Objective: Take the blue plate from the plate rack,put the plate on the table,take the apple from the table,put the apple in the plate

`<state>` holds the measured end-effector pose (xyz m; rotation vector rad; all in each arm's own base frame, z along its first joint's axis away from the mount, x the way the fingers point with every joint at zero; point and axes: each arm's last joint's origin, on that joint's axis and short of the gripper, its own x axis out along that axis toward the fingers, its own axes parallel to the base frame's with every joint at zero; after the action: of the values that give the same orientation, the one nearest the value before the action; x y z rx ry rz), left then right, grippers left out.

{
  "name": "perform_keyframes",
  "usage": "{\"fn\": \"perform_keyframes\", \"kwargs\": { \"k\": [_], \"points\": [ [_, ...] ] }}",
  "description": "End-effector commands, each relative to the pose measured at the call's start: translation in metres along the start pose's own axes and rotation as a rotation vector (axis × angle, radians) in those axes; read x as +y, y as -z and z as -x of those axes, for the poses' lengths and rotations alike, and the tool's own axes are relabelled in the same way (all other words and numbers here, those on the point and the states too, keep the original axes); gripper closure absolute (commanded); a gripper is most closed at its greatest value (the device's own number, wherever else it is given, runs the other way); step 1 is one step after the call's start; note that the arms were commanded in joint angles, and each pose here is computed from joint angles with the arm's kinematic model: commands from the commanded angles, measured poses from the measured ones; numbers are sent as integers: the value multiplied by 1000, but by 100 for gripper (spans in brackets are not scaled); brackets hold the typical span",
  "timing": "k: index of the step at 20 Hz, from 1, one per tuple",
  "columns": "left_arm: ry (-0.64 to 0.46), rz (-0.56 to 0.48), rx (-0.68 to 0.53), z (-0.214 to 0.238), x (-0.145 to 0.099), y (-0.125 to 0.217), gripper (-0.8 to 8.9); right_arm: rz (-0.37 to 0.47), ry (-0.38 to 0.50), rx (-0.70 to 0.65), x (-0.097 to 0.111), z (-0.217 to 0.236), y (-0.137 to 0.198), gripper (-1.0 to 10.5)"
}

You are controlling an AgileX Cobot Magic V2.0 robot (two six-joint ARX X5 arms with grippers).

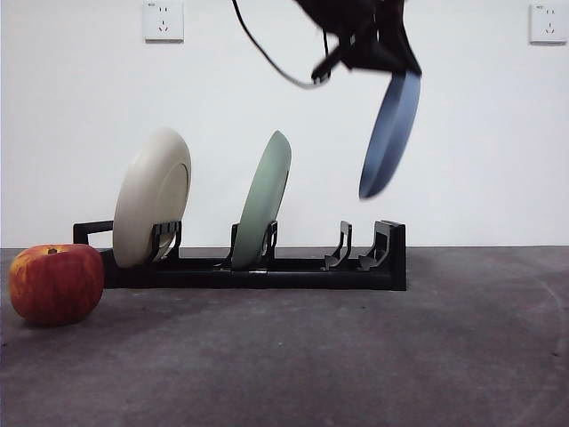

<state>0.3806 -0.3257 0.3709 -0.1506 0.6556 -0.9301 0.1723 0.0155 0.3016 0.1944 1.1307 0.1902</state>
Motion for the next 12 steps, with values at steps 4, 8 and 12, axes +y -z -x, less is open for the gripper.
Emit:
{"fn": "perform_keyframes", "kwargs": {
  "k": [4, 8, 12],
  "points": [
    [16, -117, 45, 51, -36, -16, 822, 4, 0, -1, 0, 0, -1, 946],
    [-64, -265, 204, 78, -54, -3, 822, 3, 0, 0, 0, 0, 0, 946],
    [-13, -287, 197, 82, -78, 1, 822, 0, 2, 16, 0, 0, 1, 946]
  ]
}}
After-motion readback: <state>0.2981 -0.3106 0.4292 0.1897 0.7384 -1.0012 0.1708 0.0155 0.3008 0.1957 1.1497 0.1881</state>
